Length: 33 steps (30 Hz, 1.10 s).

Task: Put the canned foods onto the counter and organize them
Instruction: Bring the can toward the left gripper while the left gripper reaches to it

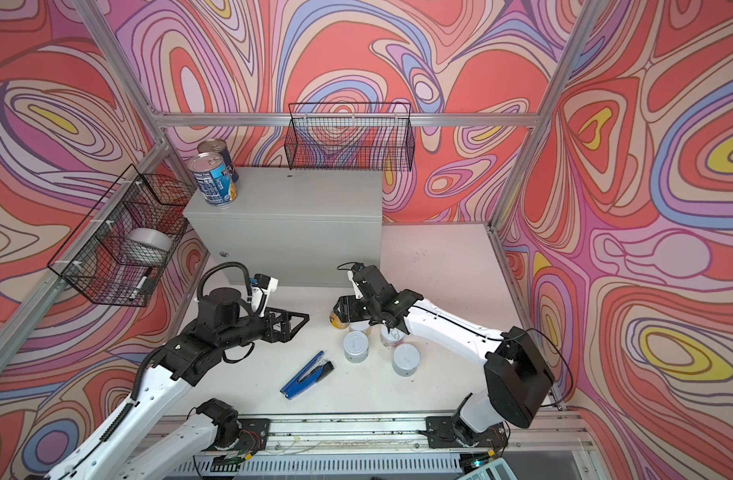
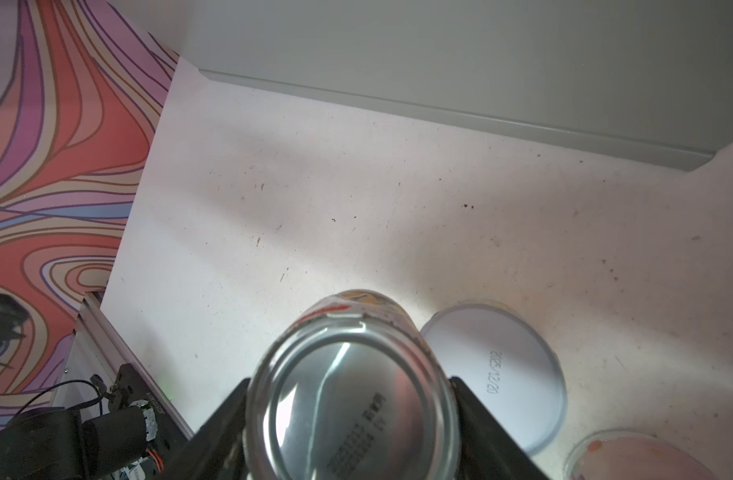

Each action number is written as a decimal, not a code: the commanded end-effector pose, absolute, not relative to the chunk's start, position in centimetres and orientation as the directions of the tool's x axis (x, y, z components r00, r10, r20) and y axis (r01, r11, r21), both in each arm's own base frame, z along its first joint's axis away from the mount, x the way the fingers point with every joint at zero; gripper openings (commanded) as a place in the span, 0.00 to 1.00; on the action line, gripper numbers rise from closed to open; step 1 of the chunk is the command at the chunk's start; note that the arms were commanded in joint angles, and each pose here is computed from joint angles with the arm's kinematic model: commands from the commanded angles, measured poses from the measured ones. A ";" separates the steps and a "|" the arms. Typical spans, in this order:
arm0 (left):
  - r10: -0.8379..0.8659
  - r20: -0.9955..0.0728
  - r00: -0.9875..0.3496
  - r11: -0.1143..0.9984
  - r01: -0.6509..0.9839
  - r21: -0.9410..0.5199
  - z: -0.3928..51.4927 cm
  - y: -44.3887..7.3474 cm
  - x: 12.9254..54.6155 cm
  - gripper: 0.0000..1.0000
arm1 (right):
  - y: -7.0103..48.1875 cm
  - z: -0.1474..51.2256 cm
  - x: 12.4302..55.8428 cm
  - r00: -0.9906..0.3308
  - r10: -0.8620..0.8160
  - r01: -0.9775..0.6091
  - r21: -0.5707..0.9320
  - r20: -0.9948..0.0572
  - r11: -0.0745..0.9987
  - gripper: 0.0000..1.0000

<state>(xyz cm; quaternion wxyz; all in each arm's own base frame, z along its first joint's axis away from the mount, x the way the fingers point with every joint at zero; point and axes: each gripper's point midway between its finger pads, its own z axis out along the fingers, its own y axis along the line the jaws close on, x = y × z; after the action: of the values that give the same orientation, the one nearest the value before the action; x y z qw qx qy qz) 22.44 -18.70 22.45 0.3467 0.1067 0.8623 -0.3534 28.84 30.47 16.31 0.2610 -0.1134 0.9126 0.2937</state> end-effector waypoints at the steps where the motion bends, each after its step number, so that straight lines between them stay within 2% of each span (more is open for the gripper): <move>1: -0.019 -0.744 -0.668 0.712 0.513 -0.479 24.5 -21.0 23.6 1.00 | 30.7 19.1 28.8 -0.811 -0.016 -0.398 0.531 -0.585 0.748 0.61; 10: 0.166 -0.790 -0.590 0.653 0.666 -0.360 23.7 -26.5 23.3 1.00 | 29.0 21.0 27.8 -0.819 0.004 -0.411 0.590 -0.574 0.695 0.61; 21: 0.160 -0.806 -0.571 0.619 0.694 -0.368 23.1 -28.8 24.6 1.00 | 28.3 23.4 25.8 -0.822 -0.051 -0.479 0.640 -0.567 0.601 0.61; 33: 0.185 -0.817 -0.546 0.564 0.740 -0.367 23.3 -29.8 24.0 1.00 | 28.8 24.0 25.4 -0.834 -0.079 -0.501 0.688 -0.546 0.524 0.61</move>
<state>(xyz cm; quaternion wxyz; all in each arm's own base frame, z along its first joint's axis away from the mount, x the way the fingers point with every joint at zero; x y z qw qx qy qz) 24.08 -28.90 21.63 0.3590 0.2709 0.8225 -0.3482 25.46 27.97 21.52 0.2178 -0.1458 0.8699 0.4178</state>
